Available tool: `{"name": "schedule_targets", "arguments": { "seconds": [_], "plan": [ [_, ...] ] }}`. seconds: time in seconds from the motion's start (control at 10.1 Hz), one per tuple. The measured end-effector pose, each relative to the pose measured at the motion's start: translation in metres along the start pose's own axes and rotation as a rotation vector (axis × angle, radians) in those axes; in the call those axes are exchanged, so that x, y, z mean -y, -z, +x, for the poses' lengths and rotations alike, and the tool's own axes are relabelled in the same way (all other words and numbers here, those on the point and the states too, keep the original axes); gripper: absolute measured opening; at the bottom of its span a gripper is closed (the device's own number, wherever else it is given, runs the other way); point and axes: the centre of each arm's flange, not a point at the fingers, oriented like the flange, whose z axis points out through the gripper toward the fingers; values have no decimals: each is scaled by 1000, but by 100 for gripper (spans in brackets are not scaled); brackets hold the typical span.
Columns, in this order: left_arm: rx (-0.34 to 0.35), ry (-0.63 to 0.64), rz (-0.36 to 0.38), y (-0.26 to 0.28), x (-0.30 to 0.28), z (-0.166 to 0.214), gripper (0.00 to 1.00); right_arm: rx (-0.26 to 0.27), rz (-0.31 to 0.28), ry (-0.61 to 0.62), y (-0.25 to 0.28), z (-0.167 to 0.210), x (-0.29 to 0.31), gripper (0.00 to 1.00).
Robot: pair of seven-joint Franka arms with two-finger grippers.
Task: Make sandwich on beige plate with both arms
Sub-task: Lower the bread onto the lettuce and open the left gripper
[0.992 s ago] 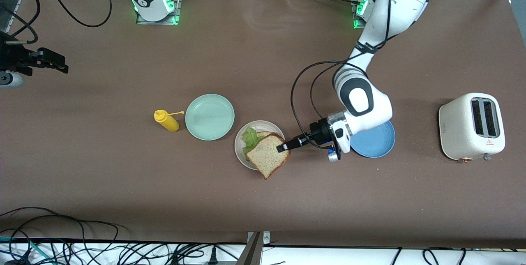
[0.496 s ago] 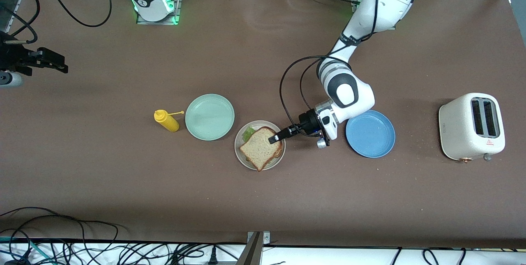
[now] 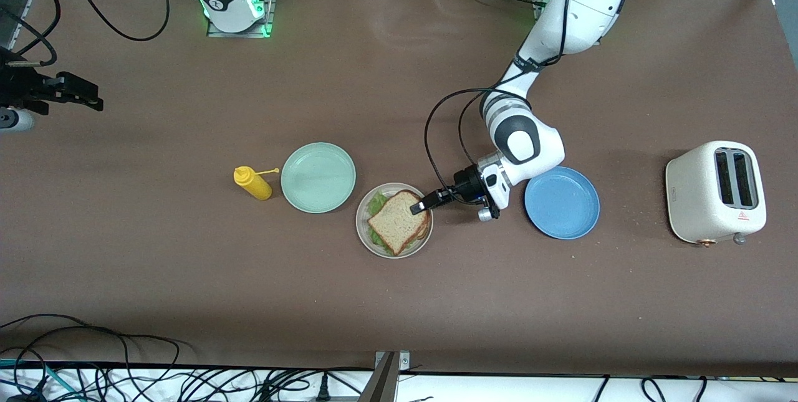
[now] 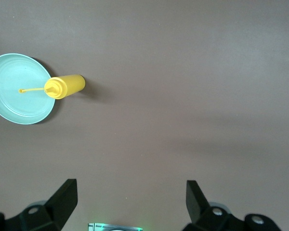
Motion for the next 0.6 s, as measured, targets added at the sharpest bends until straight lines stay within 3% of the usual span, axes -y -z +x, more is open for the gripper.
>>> {"name": "schedule_targets", "arguments": {
  "seconds": [0.2,0.3,0.6],
  "plan": [
    [3,-3,2,-2,3,-1,11,1,0,-1,0,0,0,100],
    [3,-9,4,-2,4,-1,20,2,0,-1,0,0,0,100],
    [-9,-54,52,4,10,6,62,3,0,-1,0,0,0,100]
  ]
}}
